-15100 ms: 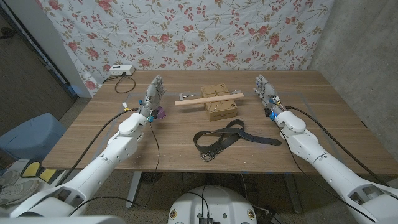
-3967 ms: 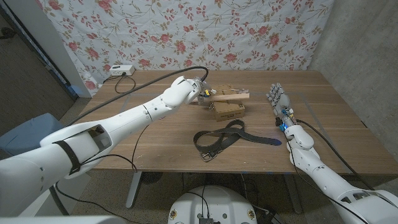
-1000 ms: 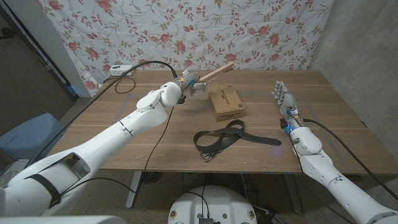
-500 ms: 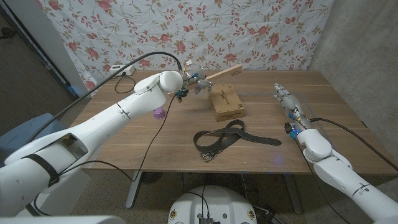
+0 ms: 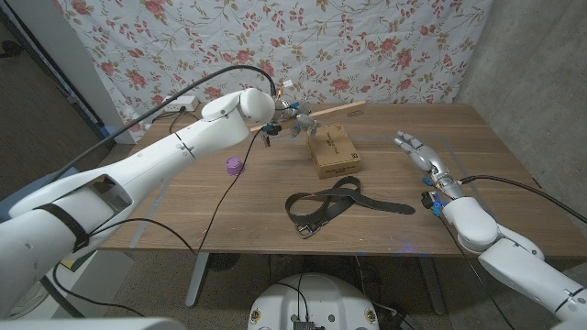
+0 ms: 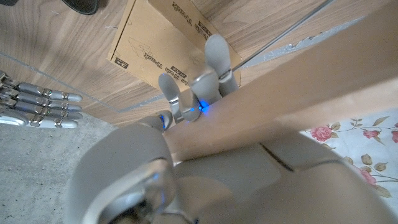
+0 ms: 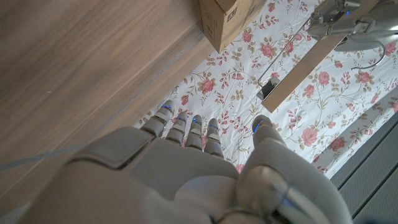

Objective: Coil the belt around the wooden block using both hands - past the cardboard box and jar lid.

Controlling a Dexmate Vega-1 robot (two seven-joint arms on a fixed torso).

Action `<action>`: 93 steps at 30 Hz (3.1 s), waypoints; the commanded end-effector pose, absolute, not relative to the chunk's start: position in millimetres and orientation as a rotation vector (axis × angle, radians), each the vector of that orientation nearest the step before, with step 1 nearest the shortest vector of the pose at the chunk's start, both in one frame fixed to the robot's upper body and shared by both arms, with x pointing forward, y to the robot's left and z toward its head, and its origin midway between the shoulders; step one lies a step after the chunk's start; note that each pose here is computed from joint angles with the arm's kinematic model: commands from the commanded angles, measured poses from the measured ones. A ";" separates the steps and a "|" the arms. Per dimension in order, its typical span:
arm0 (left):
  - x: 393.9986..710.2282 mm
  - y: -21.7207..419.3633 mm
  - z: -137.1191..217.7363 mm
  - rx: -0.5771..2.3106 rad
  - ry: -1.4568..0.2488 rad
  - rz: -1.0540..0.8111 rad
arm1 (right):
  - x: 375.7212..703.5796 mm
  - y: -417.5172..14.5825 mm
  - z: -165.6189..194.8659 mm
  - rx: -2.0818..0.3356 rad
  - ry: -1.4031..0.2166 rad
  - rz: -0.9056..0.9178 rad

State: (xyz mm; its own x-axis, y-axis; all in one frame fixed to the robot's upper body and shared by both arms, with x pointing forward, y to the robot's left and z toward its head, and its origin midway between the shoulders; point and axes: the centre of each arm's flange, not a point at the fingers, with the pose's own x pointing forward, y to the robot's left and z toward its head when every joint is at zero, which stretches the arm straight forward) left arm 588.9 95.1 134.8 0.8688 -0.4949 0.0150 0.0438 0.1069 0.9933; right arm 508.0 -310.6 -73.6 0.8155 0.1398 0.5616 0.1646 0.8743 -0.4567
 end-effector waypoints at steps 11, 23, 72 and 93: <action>595.5 78.5 157.9 1.497 -0.340 -0.483 | 470.2 -271.8 -90.6 -0.874 -0.493 -0.032; 596.9 77.2 166.9 1.530 -0.310 -0.506 | 461.1 -250.2 -92.2 -1.023 -0.435 -0.021; 596.0 72.7 175.9 1.569 -0.315 -0.545 | 455.4 -199.0 -134.1 -1.420 -0.316 -0.163; 586.2 78.6 169.3 1.567 -0.310 -0.537 | 487.7 -186.7 -159.8 -1.414 -0.400 -0.250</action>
State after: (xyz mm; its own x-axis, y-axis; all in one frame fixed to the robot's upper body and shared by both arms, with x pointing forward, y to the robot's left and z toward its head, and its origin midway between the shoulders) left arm 590.1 76.2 173.4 0.8472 -0.5108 -0.1461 0.1253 -0.0751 0.9893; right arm 476.0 -196.5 -152.0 0.9374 0.0438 0.3454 0.3368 0.1380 -0.9314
